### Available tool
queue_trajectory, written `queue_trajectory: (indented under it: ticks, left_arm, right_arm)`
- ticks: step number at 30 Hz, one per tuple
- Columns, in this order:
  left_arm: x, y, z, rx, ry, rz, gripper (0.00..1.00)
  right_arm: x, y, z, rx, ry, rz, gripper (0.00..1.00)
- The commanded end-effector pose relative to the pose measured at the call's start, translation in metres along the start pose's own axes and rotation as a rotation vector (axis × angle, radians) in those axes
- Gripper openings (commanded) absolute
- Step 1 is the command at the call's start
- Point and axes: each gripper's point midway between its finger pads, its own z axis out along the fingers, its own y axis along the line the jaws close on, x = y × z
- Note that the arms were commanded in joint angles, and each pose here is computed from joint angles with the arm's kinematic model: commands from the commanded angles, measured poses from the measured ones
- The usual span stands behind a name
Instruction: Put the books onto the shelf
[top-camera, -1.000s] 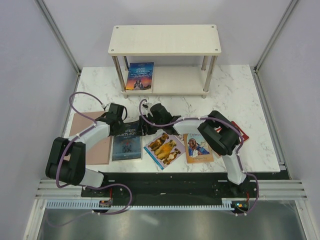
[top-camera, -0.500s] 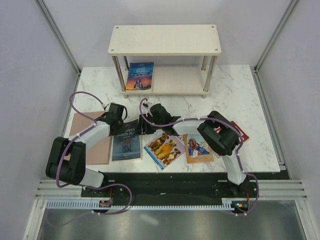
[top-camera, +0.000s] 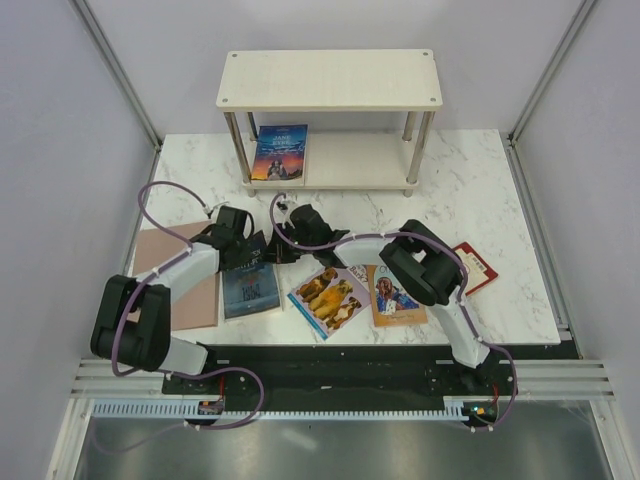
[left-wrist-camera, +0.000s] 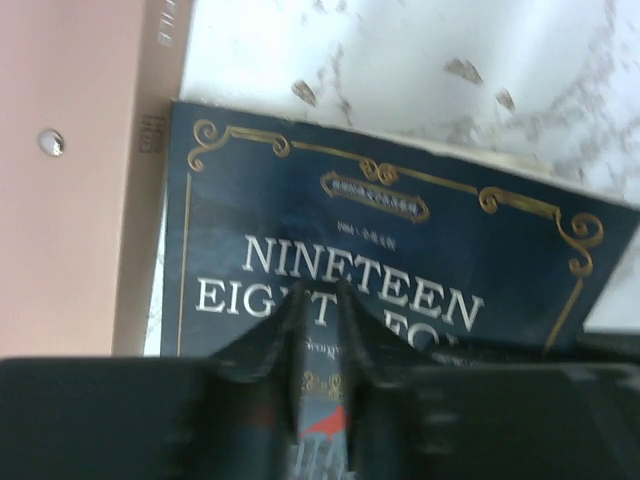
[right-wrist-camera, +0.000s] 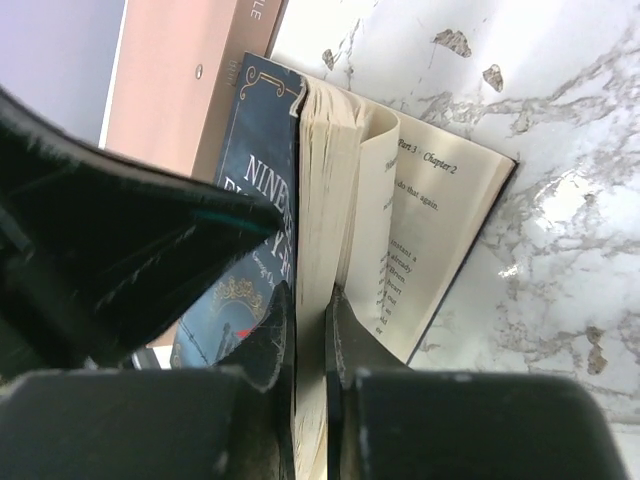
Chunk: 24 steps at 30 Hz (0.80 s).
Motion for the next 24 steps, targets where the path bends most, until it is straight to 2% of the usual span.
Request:
queue_trajectory:
  ticks: [1, 3, 4, 7, 9, 10, 12, 13, 14, 15, 19, 21, 24]
  left_arm:
    - [0.005, -0.016, -0.026, 0.139, -0.009, 0.064, 0.43]
    - [-0.023, -0.026, -0.051, 0.216, -0.131, 0.066, 0.57]
    - [-0.035, -0.029, -0.060, 0.245, -0.187, 0.084, 0.68]
    - [-0.068, -0.042, -0.095, 0.350, -0.349, 0.120, 0.85]
    - [-0.079, -0.046, -0.110, 0.391, -0.411, 0.121, 0.88]
    - [-0.092, -0.055, -0.129, 0.458, -0.490, 0.110, 0.95]
    - [-0.089, -0.060, -0.132, 0.517, -0.525, 0.118, 0.94]
    - [-0.083, -0.073, -0.139, 0.609, -0.532, 0.167, 0.91]
    - [-0.086, -0.080, -0.142, 0.654, -0.567, 0.171, 0.91]
    - [-0.081, -0.087, -0.144, 0.706, -0.552, 0.179, 0.91]
    - [-0.070, -0.110, -0.153, 0.873, -0.567, 0.213, 0.97]
    - [-0.067, -0.118, -0.161, 0.954, -0.596, 0.232, 0.98]
    - [-0.067, -0.124, -0.168, 1.005, -0.622, 0.260, 0.99]
  right_arm:
    - [-0.036, 0.015, -0.021, -0.041, -0.108, -0.089, 0.00]
    - [-0.051, 0.020, -0.039, -0.080, -0.142, -0.107, 0.00]
    - [-0.065, 0.014, -0.048, -0.081, -0.168, -0.105, 0.00]
    - [-0.093, 0.020, -0.074, -0.145, -0.207, -0.129, 0.00]
    - [-0.108, 0.031, -0.089, -0.201, -0.221, -0.157, 0.00]
    - [-0.119, 0.028, -0.098, -0.201, -0.242, -0.160, 0.00]
    - [-0.132, 0.042, -0.116, -0.237, -0.263, -0.199, 0.00]
    - [-0.141, 0.042, -0.126, -0.239, -0.283, -0.212, 0.00]
    - [-0.149, 0.053, -0.138, -0.265, -0.302, -0.234, 0.00]
    - [-0.152, 0.056, -0.146, -0.293, -0.294, -0.249, 0.00]
    - [-0.159, 0.078, -0.173, -0.433, -0.242, -0.258, 0.00]
    - [-0.166, 0.081, -0.186, -0.482, -0.257, -0.270, 0.00]
    - [-0.166, 0.085, -0.204, -0.540, -0.262, -0.277, 0.00]
